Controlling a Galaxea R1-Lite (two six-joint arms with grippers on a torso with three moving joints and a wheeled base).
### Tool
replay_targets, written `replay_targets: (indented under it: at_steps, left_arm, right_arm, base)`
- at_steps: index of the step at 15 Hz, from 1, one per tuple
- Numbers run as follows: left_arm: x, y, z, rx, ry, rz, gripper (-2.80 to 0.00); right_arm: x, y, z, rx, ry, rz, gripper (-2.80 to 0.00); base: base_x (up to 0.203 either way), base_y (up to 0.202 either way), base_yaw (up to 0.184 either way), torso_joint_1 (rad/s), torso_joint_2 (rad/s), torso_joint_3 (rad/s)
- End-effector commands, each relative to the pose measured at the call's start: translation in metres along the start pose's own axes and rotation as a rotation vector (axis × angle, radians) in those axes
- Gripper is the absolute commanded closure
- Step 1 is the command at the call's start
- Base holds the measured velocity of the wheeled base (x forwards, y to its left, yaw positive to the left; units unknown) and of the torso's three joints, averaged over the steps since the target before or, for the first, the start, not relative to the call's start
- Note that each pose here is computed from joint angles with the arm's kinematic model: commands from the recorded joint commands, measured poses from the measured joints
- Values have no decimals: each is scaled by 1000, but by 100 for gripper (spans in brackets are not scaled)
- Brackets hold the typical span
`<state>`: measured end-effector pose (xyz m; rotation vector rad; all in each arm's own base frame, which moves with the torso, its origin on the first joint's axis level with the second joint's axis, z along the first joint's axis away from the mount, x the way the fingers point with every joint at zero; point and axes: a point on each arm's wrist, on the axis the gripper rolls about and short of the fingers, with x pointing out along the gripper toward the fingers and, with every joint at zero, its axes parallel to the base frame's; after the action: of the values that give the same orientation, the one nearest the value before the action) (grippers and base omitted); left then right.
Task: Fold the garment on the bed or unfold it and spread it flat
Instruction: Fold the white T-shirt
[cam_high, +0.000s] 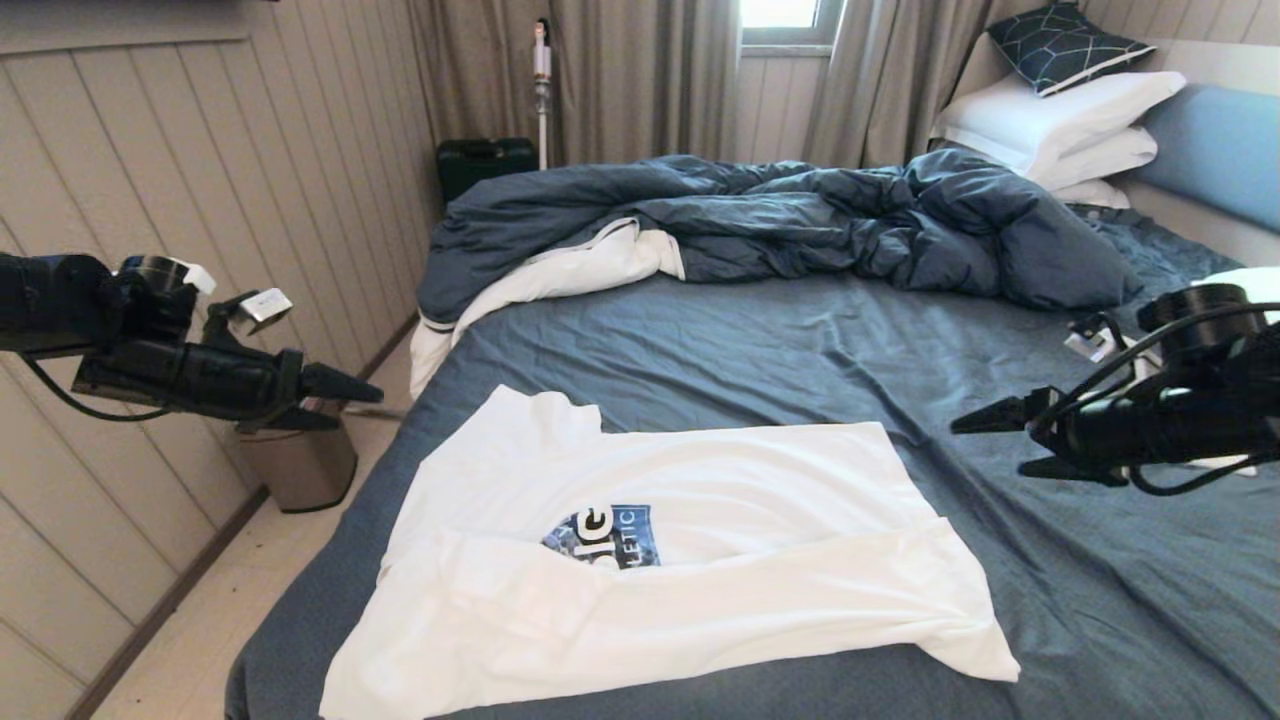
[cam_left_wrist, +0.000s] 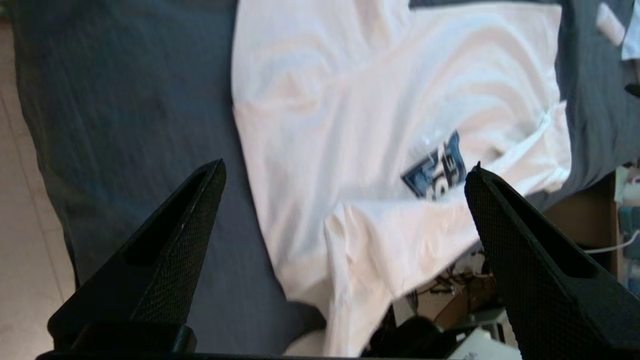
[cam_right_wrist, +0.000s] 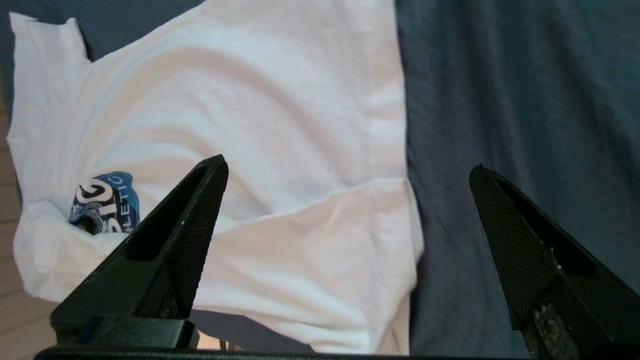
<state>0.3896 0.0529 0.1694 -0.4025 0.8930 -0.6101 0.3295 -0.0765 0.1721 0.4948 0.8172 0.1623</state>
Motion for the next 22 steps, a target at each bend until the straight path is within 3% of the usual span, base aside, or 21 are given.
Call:
replay_targets:
  at_steps: [1,2,11,17,18,19,22]
  left_arm:
    - [16,17,10,-15,2,-8,0]
    - [17,18,11,-19,2,-9,0]
    - [15,18,39,63,-86,2,0]
    - [73,48,31,64,-40,-19,0]
    - [78,53,29,62,-38,-9,-280]
    - [79,54,28,58,-33,-7,-280]
    - [98,49,29,102,-33,-10,-280]
  right_arm:
    - [20,1,10,-10,15,20,-280]
    - [21,2,10,-12,15,22,0]
    - [44,3,34,-60,-14,38,0]
    - [56,6,36,-103,-7,42,0]
    - [59,3,36,-107,-2,37,0]
    - [64,-1,36,-111,3,27,-280]
    - [71,-6,36,-121,15,28,-280]
  base:
    - [0,0,0,0,0,0]
    - [0,0,0,0,0,0]
    - [0,0,0,0,0,0]
    - [0,0,0,0,0,0]
    - [0,0,0,0,0,0]
    - [0,0,0,0,0,0]
    - [0,0,0,0,0,0]
